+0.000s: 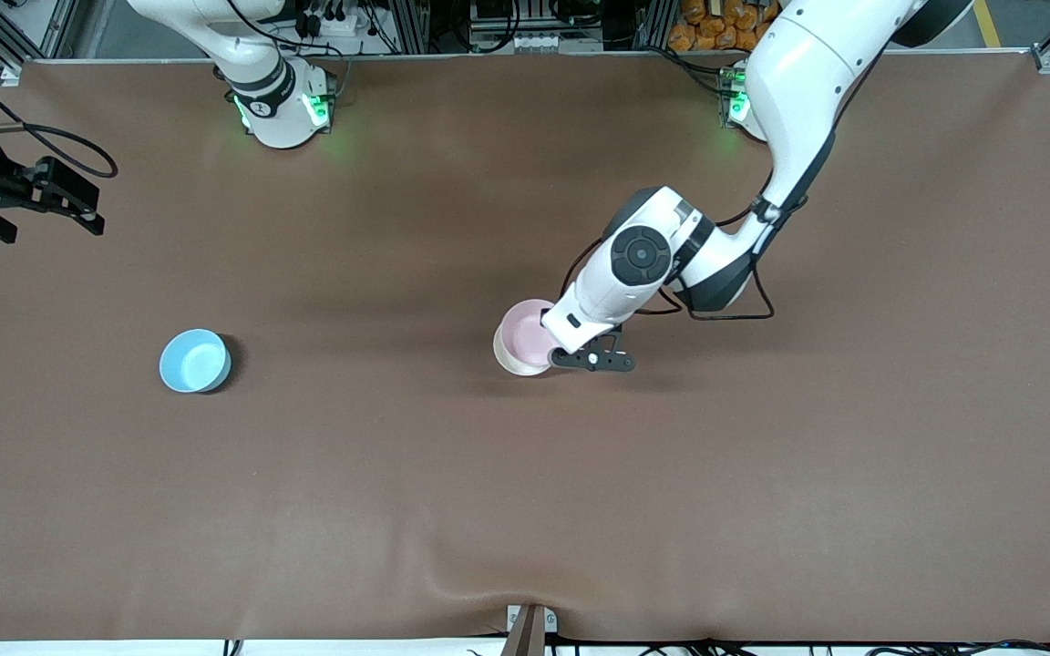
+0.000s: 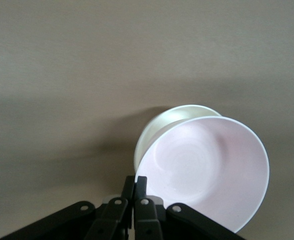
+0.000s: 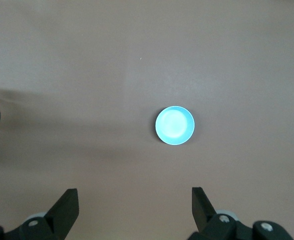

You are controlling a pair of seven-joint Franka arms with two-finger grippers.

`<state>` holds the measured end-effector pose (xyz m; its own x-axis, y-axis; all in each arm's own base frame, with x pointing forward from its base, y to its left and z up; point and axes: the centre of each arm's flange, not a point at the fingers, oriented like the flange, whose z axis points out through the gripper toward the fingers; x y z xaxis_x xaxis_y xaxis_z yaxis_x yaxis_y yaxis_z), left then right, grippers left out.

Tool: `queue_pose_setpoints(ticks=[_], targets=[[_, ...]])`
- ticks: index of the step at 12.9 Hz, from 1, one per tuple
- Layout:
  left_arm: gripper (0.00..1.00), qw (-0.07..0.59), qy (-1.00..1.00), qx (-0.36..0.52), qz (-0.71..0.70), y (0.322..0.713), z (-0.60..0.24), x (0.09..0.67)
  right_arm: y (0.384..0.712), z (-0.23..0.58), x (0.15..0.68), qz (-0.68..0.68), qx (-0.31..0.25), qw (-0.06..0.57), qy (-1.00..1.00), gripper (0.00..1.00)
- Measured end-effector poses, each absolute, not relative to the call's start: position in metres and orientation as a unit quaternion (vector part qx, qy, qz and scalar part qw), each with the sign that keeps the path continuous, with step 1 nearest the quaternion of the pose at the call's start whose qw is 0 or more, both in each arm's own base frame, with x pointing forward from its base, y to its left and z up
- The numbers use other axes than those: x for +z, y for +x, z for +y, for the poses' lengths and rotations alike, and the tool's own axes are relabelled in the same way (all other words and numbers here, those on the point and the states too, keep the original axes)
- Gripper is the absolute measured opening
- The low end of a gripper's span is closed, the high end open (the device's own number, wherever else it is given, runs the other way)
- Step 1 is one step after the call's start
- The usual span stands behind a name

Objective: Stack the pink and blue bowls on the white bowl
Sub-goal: 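Lower the pink bowl into the white bowl and open the left gripper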

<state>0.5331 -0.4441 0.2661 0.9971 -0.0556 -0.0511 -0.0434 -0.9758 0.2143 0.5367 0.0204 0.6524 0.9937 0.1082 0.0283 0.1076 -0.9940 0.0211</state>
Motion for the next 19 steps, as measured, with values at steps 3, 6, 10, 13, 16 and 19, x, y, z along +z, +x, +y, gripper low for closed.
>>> queue_pose_setpoints(ticks=[3, 6, 10, 13, 16, 19], targets=[[0.02, 0.112, 0.993, -0.028, -0.028, 0.524, -0.458, 0.254, 0.537, 0.020, 0.652, 0.054, 0.015, 0.010, 0.998, 1.00], [0.02, 0.108, 0.993, -0.030, -0.027, 0.524, -0.456, 0.247, 0.537, 0.020, 0.652, 0.054, 0.015, 0.010, 0.998, 1.00], [0.02, 0.104, 0.994, -0.027, -0.020, 0.531, -0.448, 0.244, 0.537, 0.020, 0.652, 0.054, 0.015, 0.010, 0.998, 1.00], [0.02, 0.102, 0.994, -0.026, -0.016, 0.534, -0.445, 0.244, 0.537, 0.020, 0.652, 0.054, 0.015, 0.010, 0.998, 1.00], [0.19, 0.103, 0.994, -0.026, -0.001, 0.535, -0.446, 0.246, 0.537, 0.020, 0.652, 0.054, 0.015, 0.010, 0.998, 1.00], [0.52, 0.083, 0.996, -0.016, 0.000, 0.550, -0.431, 0.267, 0.537, 0.020, 0.652, 0.054, 0.015, 0.010, 0.998, 1.00]])
